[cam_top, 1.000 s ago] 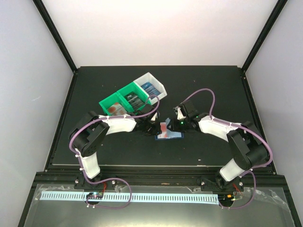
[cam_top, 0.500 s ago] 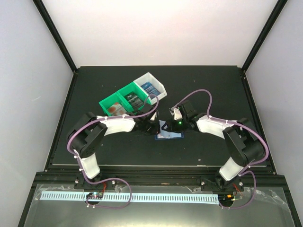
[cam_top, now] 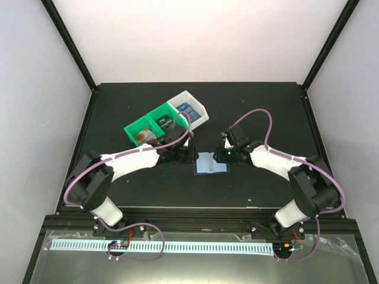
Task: Put the credit cards into the card holder
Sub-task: Turn over the card slot in the card holder, then pick up the credit card from the storage box.
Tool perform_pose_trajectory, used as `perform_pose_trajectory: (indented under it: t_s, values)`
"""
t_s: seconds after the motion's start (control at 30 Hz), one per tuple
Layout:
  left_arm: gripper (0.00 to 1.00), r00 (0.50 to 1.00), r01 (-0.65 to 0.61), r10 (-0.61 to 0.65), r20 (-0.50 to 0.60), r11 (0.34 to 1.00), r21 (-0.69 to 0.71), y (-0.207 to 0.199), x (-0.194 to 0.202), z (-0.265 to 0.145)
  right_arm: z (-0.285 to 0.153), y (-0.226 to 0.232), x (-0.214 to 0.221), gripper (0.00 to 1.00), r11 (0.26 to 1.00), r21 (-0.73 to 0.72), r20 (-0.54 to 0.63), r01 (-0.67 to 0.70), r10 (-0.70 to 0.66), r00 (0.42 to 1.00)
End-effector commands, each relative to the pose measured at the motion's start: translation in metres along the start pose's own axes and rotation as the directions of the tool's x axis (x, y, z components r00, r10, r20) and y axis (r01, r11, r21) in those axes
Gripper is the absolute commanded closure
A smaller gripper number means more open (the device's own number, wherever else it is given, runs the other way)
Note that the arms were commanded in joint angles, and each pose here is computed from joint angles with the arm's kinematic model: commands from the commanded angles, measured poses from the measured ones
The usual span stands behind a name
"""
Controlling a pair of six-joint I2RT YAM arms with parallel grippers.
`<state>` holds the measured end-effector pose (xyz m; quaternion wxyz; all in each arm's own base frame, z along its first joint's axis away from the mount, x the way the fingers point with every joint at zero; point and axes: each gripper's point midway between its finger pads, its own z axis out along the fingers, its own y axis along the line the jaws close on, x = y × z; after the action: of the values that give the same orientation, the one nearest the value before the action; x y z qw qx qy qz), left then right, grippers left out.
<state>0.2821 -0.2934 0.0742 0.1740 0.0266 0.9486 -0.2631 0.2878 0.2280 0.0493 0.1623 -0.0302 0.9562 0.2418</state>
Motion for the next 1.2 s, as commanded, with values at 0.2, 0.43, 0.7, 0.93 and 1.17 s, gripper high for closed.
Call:
perform_pose_trajectory:
  t_s: [0.2, 0.43, 0.7, 0.93, 1.17]
  values:
    - [0.38, 0.942, -0.25, 0.271, 0.2, 0.96, -0.126, -0.008, -0.049, -0.074, -0.058, -0.014, -0.039, 0.59, 0.984, 0.177, 0.211, 0.014, -0.052, 0.976]
    - [0.26, 0.919, -0.28, 0.315, 0.238, 0.945, -0.168, 0.007, -0.07, -0.102, -0.061, -0.003, -0.039, 0.57, 0.989, 0.124, 0.177, 0.082, -0.103, 0.979]
    - [0.23, 0.896, -0.309, 0.357, 0.263, 0.928, -0.208, 0.026, -0.125, -0.124, -0.055, -0.009, -0.051, 0.57, 0.991, 0.122, 0.152, 0.049, -0.068, 0.986]
    - [0.28, 0.898, -0.348, 0.418, 0.137, 0.865, -0.36, 0.059, -0.178, -0.103, -0.04, -0.005, -0.063, 0.56, 0.992, 0.121, 0.105, 0.035, -0.048, 0.993]
    - [0.46, 0.817, -0.541, 0.573, -0.065, 0.723, -0.43, 0.082, -0.201, -0.057, -0.027, -0.003, -0.068, 0.56, 0.992, 0.122, 0.07, 0.037, -0.046, 0.997]
